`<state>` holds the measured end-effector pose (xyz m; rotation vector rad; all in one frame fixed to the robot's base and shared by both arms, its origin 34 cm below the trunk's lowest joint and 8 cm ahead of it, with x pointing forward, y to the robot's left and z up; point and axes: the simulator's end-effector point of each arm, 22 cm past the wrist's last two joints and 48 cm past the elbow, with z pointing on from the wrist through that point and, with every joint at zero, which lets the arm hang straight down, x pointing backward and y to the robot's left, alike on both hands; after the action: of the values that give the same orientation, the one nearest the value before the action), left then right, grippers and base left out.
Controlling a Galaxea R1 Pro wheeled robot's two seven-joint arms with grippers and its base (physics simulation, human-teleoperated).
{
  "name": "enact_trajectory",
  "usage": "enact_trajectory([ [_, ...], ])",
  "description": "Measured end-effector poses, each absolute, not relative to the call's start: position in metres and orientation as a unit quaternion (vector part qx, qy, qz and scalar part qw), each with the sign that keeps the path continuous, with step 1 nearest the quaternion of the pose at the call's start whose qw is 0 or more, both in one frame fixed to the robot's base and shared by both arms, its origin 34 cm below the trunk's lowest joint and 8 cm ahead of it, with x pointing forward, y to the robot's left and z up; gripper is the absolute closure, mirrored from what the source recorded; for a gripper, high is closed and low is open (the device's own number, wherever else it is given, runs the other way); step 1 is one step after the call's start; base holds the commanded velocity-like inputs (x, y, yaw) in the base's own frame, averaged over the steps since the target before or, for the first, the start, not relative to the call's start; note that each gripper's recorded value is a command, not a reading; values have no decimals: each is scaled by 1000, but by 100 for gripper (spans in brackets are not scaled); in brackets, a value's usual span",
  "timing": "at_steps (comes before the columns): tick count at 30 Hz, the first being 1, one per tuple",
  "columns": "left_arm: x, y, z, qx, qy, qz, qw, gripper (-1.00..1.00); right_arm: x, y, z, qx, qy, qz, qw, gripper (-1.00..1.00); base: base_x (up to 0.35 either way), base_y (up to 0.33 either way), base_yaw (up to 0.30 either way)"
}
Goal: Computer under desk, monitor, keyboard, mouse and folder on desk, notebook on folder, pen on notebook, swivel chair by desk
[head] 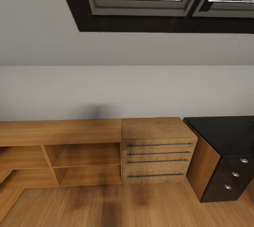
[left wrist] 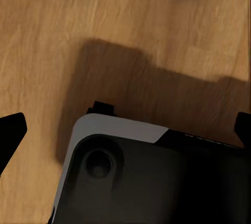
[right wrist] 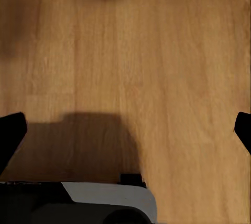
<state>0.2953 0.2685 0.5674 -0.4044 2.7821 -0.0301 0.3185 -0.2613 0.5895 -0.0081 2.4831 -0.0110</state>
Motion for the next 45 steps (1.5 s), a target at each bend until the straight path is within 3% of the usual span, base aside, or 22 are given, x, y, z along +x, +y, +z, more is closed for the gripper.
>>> enact_trajectory([
  [10, 322, 279, 591, -147, 963, 0, 227, -100, 449, -246, 668, 3, 888, 5, 460, -100, 0, 0, -68],
  [17, 314, 292, 589, -145, 963, 9, 226, -100, 450, -242, 668, 5, 883, 8, 468, -100, 0, 0, -230],
  [24, 311, 312, 594, -143, 952, 32, 270, -100, 438, -240, 664, 2, 883, 9, 470, -100, 0, 0, -286],
  [45, 308, 317, 595, -144, 949, 38, 278, -100, 437, -238, 664, -3, 882, 12, 471, -100, 0, 0, -293],
])
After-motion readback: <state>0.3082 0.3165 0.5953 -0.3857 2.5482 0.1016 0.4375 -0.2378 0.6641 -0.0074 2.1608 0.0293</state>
